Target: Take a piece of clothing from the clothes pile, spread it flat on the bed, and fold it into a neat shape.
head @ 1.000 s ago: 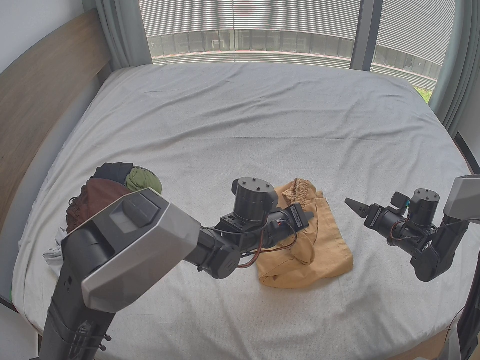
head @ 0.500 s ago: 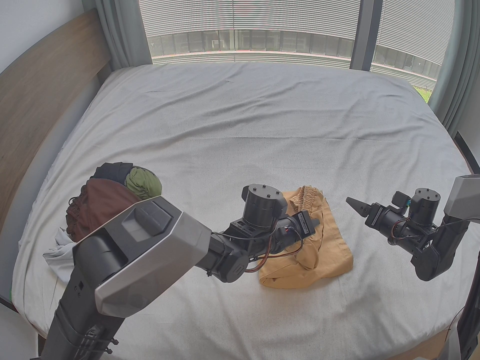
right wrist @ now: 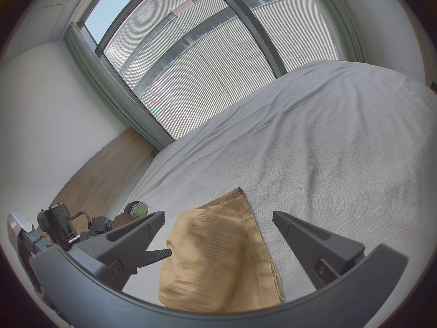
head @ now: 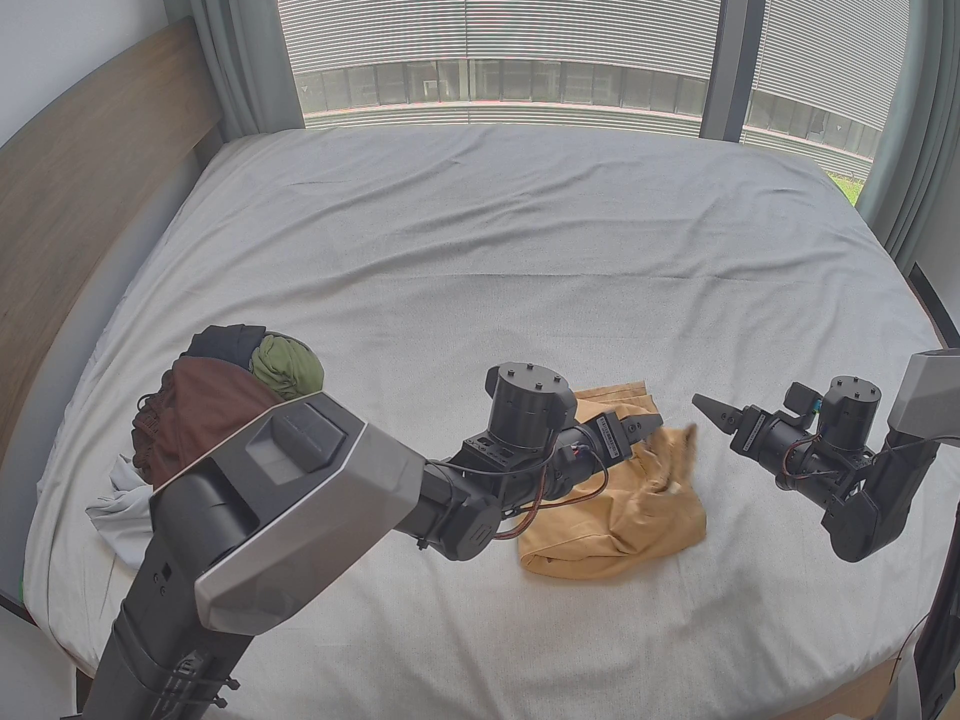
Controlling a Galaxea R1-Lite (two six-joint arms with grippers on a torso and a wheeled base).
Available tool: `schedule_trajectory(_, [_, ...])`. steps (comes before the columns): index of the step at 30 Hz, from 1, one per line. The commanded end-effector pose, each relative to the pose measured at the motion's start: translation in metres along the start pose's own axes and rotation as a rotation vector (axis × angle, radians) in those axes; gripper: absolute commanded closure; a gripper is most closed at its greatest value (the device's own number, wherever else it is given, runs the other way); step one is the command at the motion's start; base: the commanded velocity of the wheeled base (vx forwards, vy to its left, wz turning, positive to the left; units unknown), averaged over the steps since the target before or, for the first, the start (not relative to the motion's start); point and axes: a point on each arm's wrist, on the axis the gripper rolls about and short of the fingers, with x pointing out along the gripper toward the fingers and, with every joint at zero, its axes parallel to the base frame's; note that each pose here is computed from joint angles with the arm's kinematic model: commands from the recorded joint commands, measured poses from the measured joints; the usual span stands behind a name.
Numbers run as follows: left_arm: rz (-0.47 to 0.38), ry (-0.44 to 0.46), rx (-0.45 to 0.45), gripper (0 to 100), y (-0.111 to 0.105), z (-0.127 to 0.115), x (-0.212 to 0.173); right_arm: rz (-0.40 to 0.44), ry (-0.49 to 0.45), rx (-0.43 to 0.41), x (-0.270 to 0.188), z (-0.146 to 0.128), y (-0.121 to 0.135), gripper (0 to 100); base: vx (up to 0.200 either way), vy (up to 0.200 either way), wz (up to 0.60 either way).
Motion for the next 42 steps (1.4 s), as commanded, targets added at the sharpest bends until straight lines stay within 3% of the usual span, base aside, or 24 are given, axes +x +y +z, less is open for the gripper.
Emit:
schedule_trajectory(1, [0.005, -0.012, 0.001, 0, 0.0, 0.001, 0.0, -0.001, 0.003, 0.0, 0.0, -0.001, 0.0, 0, 0.0, 0.0, 0.0])
schedule_trajectory(7, [0.027, -0.021, -0.002, 0, 0.008, 0.005, -0.004, 0.001, 0.004, 0.0, 0.0, -0.001, 0.0, 0, 0.0, 0.0, 0.0])
schedule_trajectory(12, [0.06, -0.036, -0.001, 0, 0.008, 0.021, -0.029, -0.002, 0.014, 0.002, 0.001, -0.004, 0.0, 0, 0.0, 0.0, 0.0])
schedule_trajectory(23, [0.131, -0.095, 0.093, 0, 0.008, 0.057, -0.116, -0.005, 0.049, 0.008, -0.001, -0.009, 0.002, 0, 0.0, 0.0, 0.0])
schedule_trajectory(32, [0.15, -0.145, 0.108, 0, 0.017, 0.07, -0.189, -0.021, 0.079, 0.016, 0.005, -0.021, -0.006, 0, 0.0, 0.0, 0.0])
schedule_trajectory(42, [0.185, -0.152, 0.171, 0, 0.046, 0.048, -0.253, -0.018, 0.102, 0.012, 0.035, -0.036, -0.017, 0, 0.0, 0.0, 0.0])
